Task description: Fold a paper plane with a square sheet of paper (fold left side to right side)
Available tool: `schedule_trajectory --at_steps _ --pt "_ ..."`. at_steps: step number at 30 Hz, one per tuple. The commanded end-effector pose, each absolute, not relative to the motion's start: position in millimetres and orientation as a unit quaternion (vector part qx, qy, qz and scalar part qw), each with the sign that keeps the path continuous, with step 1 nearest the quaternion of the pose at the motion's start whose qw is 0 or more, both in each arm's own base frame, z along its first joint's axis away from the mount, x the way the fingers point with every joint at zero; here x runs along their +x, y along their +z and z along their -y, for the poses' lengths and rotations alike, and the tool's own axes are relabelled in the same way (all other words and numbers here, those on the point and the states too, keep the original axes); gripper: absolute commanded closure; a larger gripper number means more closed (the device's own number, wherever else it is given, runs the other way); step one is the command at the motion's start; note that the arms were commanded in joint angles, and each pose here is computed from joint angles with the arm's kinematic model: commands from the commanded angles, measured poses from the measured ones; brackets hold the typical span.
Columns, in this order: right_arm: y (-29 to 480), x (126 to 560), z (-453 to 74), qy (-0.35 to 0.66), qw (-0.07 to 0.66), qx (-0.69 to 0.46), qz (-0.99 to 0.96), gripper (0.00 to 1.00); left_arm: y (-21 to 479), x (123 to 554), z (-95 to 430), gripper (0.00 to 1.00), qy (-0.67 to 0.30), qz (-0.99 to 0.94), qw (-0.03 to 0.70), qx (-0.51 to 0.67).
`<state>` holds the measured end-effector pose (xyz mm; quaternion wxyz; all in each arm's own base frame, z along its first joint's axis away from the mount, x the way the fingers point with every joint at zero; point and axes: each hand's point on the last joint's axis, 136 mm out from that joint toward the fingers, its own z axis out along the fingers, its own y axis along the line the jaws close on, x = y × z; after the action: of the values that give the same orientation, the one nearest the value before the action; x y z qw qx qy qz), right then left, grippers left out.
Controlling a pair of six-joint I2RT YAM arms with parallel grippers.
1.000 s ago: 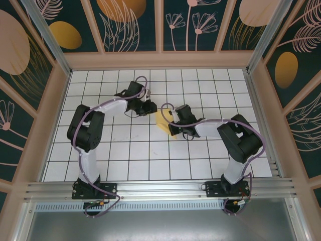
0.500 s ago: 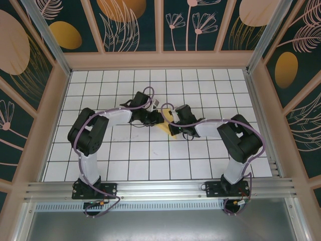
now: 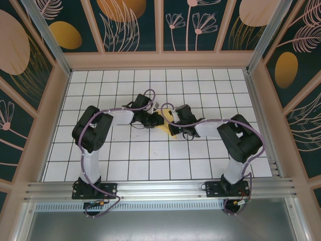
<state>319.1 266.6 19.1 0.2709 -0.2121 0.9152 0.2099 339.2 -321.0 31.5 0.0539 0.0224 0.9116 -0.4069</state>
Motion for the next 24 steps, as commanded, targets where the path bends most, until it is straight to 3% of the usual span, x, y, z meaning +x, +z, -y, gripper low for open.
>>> schedule_trajectory --at_steps 1,13,18,24 --pt "-7 303 -257 0.194 0.220 -0.213 -0.932 1.00 12 336 317 0.79 -0.395 -0.918 0.046 0.012" --pt "4 313 -260 0.197 0.235 -0.209 -0.929 1.00 -7 321 299 0.80 -0.357 -0.933 0.033 0.004" --pt "35 329 -259 0.216 0.264 -0.187 -0.921 1.00 -17 318 295 0.80 -0.345 -0.938 0.029 0.000" --pt "81 341 -249 0.225 0.295 -0.163 -0.914 0.69 -19 321 294 0.81 -0.339 -0.940 0.031 -0.004"
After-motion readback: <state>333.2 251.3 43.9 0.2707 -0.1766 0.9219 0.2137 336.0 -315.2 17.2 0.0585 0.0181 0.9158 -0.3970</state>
